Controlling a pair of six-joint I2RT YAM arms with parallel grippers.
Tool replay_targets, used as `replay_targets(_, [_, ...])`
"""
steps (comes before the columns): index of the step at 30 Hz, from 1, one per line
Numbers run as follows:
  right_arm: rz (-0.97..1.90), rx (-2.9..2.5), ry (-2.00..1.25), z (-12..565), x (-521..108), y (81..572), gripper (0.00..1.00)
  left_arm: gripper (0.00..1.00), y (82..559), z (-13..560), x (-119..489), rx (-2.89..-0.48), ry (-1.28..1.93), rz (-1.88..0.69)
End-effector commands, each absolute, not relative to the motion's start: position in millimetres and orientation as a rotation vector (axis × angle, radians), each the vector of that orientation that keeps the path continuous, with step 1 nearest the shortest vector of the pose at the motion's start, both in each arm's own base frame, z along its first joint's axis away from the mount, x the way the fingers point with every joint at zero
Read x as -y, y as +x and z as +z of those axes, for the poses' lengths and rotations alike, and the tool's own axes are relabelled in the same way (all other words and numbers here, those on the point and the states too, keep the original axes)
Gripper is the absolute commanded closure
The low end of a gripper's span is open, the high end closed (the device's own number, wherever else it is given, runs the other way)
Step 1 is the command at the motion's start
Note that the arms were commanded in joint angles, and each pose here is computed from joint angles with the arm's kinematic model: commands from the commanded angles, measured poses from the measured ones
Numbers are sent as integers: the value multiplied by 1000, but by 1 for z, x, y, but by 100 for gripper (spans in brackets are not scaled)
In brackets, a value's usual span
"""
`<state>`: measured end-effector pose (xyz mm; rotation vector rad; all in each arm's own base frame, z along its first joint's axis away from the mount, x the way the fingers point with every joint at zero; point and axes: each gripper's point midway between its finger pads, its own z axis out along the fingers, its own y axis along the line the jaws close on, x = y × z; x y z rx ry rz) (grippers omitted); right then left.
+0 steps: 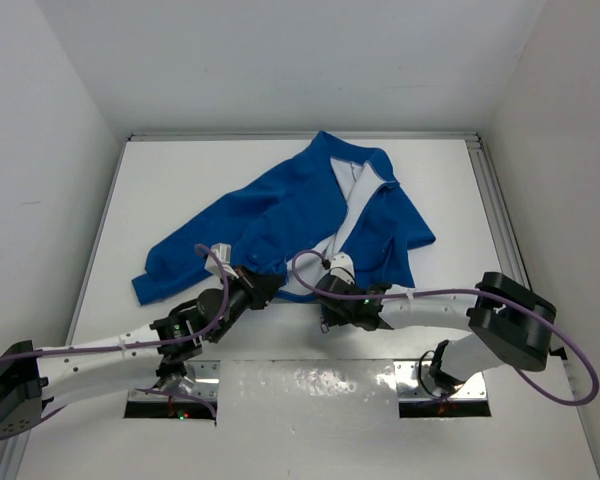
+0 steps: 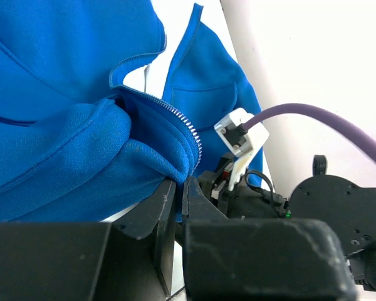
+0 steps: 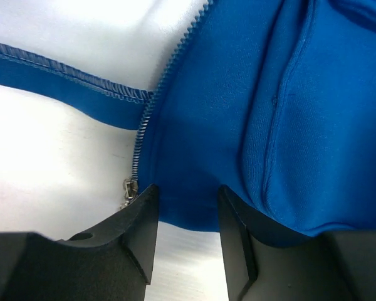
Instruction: Zip up the jacket
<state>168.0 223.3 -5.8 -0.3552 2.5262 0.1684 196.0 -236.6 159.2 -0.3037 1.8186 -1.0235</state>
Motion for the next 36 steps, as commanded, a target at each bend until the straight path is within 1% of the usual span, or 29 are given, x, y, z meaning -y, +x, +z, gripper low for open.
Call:
replay_targets(1, [171, -2501, -351, -1, -233, 175, 59, 100, 198, 170, 236, -1779, -316, -1051])
replay_targets(13, [192, -2495, -376, 8, -247, 173, 58, 100, 199, 161, 236, -1799, -333, -1041])
replay_targets(26, [142, -2602, -317, -27, -224, 152, 61, 100, 199, 165, 230, -1779, -342, -1035])
replay_targets(29, [138, -2607, -309, -29, -218, 148, 70, 100, 199, 166, 230, -1786, -330, -1026])
replay_targets(30, [133, -2611, -300, -30, -216, 148, 80, 100, 198, 166, 230, -1787, -334, -1028])
replay_targets(31, [138, -2609, -297, -28, -216, 148, 85, 100, 199, 165, 230, -1787, -340, -1030])
replay_targets(33, [163, -2613, -286, -27, -216, 145, 91, 100, 197, 164, 231, -1791, -338, -1040])
replay_targets(36, [195, -2606, -284, -23, -218, 144, 98, 100, 196, 160, 231, -1805, -337, -1041])
